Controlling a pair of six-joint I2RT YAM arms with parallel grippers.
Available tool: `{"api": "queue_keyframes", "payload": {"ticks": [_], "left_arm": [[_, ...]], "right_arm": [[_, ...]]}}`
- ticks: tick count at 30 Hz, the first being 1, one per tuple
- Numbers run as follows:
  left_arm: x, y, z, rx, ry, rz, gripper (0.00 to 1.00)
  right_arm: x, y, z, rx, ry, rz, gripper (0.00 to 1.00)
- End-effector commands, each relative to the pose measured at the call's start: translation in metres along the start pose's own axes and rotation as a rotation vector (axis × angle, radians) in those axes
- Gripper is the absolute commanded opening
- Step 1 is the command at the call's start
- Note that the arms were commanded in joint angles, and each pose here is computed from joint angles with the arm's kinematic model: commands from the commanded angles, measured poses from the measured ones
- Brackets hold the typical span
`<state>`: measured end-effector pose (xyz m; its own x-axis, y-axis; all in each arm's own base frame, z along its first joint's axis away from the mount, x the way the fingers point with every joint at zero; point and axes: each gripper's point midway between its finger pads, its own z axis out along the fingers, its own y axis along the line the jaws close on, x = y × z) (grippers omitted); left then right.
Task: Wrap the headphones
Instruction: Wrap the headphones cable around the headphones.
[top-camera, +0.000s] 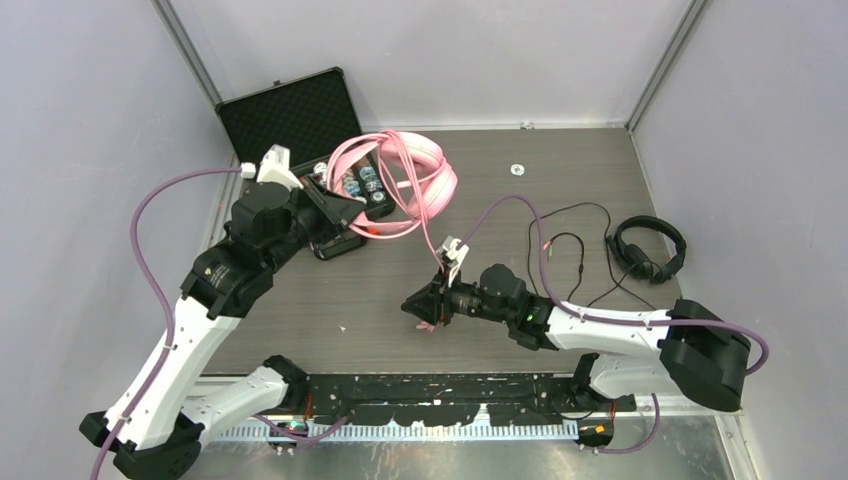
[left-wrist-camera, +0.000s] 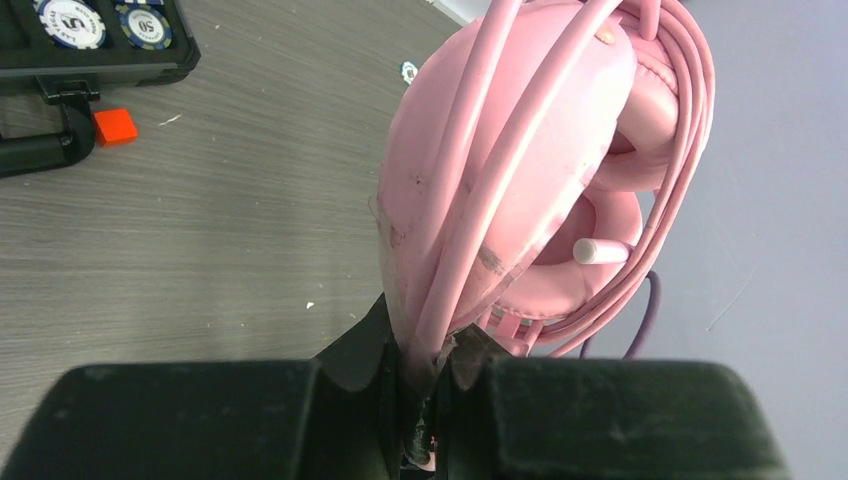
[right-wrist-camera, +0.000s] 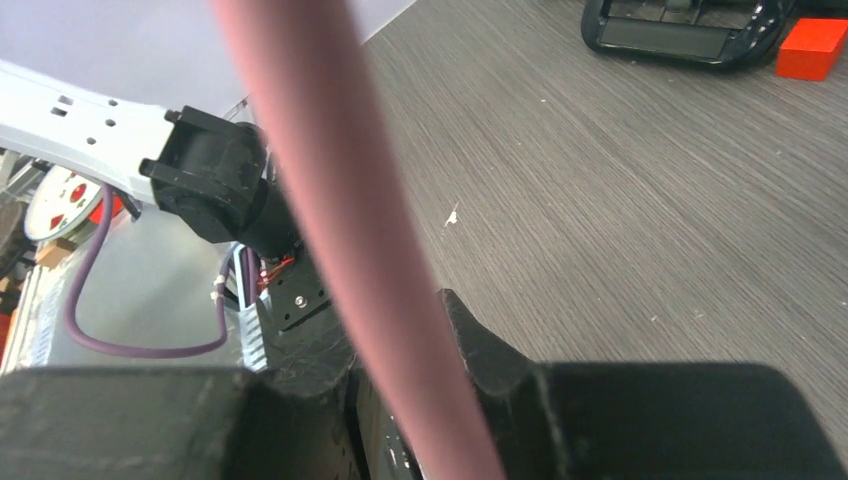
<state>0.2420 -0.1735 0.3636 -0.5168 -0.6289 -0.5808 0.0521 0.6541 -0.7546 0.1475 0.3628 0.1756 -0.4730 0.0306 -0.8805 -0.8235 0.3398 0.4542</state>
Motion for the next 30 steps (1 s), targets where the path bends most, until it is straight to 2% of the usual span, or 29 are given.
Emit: {"api": "queue_keyframes", "payload": {"ticks": [1,18,30], "left_arm": [[-0.049,-0.062,-0.028,0.222,-0.16,-0.063,0.0],[-0.057,-0.075,-0.035,0.262,-0.178,-0.079,0.0],[-0.054,-0.082,-0.032,0.295,-0.157,-0.105,0.0]], "right_arm": [[-0.018,0.014,0.003,-0.068,-0.084,-0.007,0.29],[0.004,0.016,-0.008,-0.153,-0.125,-0.056,0.34],[0.03,-0.004,-0.009,-0.1,-0.111,-0.054,0.33]]}}
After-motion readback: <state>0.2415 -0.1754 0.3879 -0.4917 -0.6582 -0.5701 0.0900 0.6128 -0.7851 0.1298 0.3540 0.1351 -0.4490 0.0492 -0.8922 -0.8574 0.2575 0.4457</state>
